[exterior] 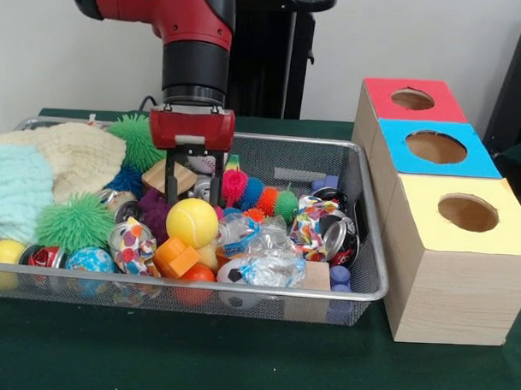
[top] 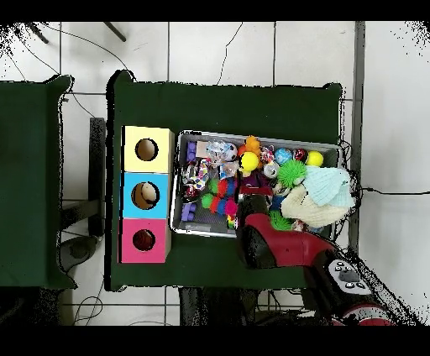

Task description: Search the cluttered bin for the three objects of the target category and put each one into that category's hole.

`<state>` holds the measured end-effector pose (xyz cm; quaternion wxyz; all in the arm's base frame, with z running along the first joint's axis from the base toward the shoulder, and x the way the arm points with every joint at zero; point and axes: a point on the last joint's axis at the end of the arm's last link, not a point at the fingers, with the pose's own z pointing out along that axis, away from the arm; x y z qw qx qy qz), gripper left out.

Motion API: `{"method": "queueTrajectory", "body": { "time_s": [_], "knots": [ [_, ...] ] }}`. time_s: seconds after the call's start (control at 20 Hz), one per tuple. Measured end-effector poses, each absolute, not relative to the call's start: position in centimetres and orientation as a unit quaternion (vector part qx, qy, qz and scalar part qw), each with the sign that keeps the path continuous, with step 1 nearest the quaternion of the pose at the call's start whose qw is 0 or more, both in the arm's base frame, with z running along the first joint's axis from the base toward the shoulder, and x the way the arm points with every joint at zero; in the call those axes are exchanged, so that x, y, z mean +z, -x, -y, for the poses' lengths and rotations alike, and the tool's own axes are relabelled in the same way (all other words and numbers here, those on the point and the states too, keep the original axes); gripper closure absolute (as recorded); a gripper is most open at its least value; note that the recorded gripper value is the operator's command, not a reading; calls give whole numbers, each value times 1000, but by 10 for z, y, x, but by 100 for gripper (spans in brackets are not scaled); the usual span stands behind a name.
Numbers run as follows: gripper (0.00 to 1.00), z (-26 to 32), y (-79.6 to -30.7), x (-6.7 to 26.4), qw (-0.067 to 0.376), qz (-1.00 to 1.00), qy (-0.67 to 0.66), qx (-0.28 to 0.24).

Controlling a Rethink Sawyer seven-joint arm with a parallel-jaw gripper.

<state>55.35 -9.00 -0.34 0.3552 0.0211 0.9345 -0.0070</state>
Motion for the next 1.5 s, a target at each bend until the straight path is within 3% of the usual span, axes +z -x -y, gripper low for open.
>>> {"method": "queueTrajectory", "body": {
  "time_s": [0.5,0.7,0.9,1.2,1.5],
  "knots": [
    [0,75,-553,-10,349,-937,-20,2],
    [0,67,-552,-21,338,-940,-19,35],
    [0,68,-547,-37,304,-949,-33,79],
    [0,67,-533,-62,208,-964,-80,146],
    [0,63,-546,-66,210,-959,-92,167]
  ]
}}
